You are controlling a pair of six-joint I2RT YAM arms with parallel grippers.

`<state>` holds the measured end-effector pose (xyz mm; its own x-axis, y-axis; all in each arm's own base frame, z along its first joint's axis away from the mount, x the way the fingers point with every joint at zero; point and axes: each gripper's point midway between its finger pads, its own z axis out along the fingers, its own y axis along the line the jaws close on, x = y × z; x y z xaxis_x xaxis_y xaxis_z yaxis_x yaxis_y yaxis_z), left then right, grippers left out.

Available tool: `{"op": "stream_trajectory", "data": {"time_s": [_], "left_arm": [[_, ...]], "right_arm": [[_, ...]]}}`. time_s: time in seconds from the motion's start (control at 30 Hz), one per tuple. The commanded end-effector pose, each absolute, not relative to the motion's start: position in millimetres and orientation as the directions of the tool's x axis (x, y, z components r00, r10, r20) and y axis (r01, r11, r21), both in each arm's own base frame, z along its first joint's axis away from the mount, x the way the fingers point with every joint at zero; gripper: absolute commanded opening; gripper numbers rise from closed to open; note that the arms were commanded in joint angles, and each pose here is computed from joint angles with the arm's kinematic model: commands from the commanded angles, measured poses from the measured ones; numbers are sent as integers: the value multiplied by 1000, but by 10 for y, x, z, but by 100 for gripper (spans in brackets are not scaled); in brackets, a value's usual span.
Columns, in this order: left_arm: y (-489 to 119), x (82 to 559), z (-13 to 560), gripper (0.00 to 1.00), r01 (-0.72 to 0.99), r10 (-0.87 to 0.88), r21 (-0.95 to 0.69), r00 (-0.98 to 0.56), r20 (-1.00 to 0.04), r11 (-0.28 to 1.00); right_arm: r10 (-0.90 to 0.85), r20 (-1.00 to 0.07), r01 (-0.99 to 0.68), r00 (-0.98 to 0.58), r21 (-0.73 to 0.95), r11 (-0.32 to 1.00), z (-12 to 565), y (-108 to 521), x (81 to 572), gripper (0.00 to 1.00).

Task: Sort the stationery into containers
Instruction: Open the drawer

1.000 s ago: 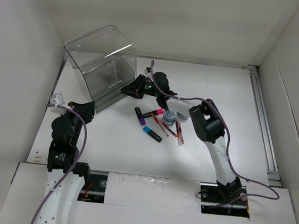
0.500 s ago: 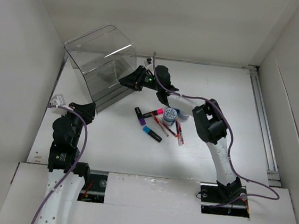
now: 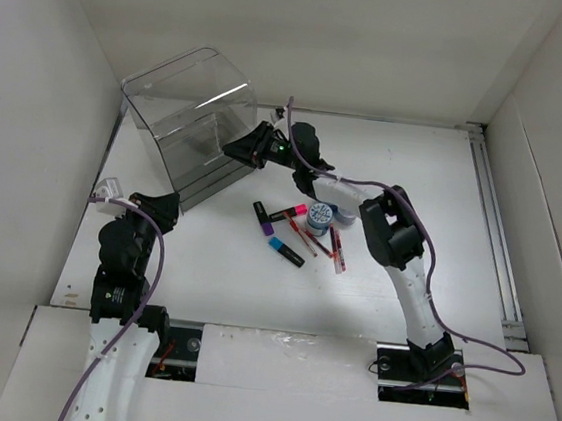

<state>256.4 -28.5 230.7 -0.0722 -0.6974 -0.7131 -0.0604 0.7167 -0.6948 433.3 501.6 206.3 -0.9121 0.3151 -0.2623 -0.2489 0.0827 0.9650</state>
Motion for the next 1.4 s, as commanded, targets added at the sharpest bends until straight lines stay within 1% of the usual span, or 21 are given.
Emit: {"op": "stream_trajectory", "data": {"time_s": [0.0, 0.2, 0.47, 0.5, 0.67, 0.87, 0.97, 1.0, 1.13, 1.2, 1.23, 1.3, 1.33, 1.37], "left_arm": [[-310, 2571, 2419, 11, -15, -698, -698, -44, -715, 716], [-326, 2568, 2419, 11, -8, -698, -699, -50, -714, 716], [-342, 2565, 2419, 11, -2, -698, -699, -57, -714, 715], [-342, 2565, 2419, 11, -2, -698, -699, -57, -714, 715], [-343, 2553, 2441, 11, 5, -698, -699, -50, -715, 715], [-343, 2557, 2396, 11, -2, -698, -699, -57, -714, 715], [-343, 2557, 2396, 11, -2, -698, -699, -57, -714, 715], [-343, 2557, 2396, 11, -2, -698, -699, -57, -714, 715], [-343, 2557, 2396, 11, -2, -698, -699, -57, -714, 715], [-343, 2557, 2396, 11, -2, -698, -699, -57, -714, 715], [-343, 2553, 2374, 11, -8, -698, -699, -63, -713, 715], [-327, 2548, 2391, 11, -16, -698, -699, -58, -714, 715], [-305, 2552, 2389, 11, -23, -692, -692, -51, -720, 722], [-306, 2534, 2387, 11, -23, -692, -692, -51, -720, 722]], "right_arm": [[338, -290, -289, -895, 956, 55, 2249, 4989, 4282, 34], [352, -294, -289, -889, 955, 68, 2226, 4967, 4294, 36], [351, -295, -290, -889, 955, 67, 2238, 5026, 4365, 35], [348, -287, -277, -893, 958, 77, 2169, 5044, 4388, 35], [339, -285, -276, -897, 958, 77, 2161, 5078, 4412, 28], [332, -298, -292, -895, 954, 72, 2198, 5122, 4371, 23], [324, -299, -292, -898, 954, 69, 2198, 5124, 4355, 16], [323, -299, -292, -898, 954, 69, 2198, 5124, 4355, 12], [334, -317, -313, -888, 947, 67, 2288, 5088, 4332, 1], [326, -328, -325, -887, 944, 65, 2288, 5092, 4242, 0], [339, -338, -341, -878, 939, 54, 2410, 5059, 4221, 0], [341, -342, -346, -876, 937, 49, 2419, 5009, 4159, 0], [346, -353, -364, -869, 931, 35, 2562, 4972, 4114, 0], [355, -351, -361, -867, 932, 39, 2576, 4948, 4107, 0]]}}
